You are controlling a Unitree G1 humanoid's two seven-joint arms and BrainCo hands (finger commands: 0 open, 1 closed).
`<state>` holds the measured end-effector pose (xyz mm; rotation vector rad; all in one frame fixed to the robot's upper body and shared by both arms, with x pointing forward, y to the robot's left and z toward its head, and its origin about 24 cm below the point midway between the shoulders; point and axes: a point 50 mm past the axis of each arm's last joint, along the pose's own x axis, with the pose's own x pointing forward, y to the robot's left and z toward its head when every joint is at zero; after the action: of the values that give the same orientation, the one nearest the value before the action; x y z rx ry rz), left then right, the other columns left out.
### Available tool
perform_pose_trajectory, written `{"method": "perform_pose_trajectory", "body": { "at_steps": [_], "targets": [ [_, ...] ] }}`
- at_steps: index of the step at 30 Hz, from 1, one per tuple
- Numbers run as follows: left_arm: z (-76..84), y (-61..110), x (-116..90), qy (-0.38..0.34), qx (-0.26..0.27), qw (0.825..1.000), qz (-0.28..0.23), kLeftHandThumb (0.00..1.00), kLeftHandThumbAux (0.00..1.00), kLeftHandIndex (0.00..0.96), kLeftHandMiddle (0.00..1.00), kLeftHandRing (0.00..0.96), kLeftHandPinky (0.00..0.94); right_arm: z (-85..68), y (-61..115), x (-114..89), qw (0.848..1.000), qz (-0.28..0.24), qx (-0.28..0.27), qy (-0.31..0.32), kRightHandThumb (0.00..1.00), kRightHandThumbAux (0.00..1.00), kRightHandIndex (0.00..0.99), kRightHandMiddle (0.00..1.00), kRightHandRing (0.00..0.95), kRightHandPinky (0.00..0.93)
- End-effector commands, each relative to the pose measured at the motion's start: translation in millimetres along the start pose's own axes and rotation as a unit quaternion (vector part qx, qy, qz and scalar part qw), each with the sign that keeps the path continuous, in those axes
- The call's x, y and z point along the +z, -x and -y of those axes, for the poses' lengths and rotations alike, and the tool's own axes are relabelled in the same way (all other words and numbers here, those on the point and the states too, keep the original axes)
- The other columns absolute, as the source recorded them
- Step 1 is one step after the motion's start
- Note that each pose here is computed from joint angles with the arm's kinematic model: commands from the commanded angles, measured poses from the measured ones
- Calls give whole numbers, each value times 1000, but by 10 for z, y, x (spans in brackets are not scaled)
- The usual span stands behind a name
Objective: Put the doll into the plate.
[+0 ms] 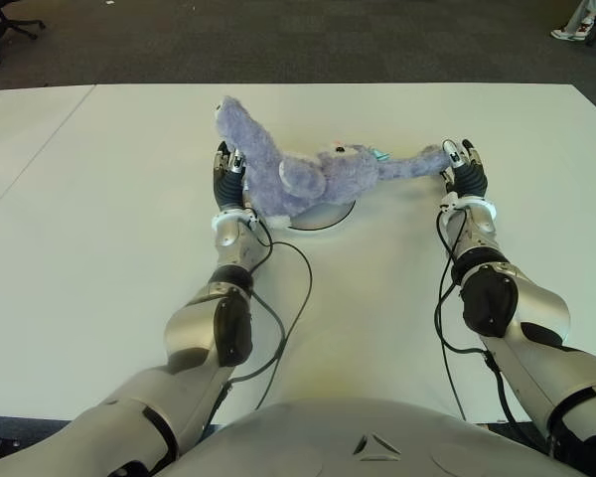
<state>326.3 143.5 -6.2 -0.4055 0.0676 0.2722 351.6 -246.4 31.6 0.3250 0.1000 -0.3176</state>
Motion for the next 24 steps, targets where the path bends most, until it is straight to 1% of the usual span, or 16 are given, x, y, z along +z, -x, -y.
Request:
{"method": "perform_pose_trajectory", "body": {
  "at_steps": [1,5,9,15,24],
  "targets": [
    [-521,707,-883,2,89,974,-211,0,531,60,59,31,16,-8,106,-289,998,-51,-11,-32,0,723,5,30,11,12],
    [-536,723,-899,-14,87,972,-219,0,533,56,55,33,24,-25,130,-339,998,-54,-8,-43,0,712,0,28,9,12],
    [-535,725,-897,-11,85,973,-216,0,527,58,53,32,23,-39,153,-389,997,-60,-8,-52,0,708,0,27,9,11],
    [-539,717,-891,-8,87,973,-215,0,521,58,54,32,23,-63,168,-429,997,-68,-8,-48,0,708,0,27,8,10],
    [-544,691,-870,14,95,973,-210,0,507,56,54,26,10,-209,283,-658,995,-97,-2,-31,0,732,20,39,22,33]
  ]
}}
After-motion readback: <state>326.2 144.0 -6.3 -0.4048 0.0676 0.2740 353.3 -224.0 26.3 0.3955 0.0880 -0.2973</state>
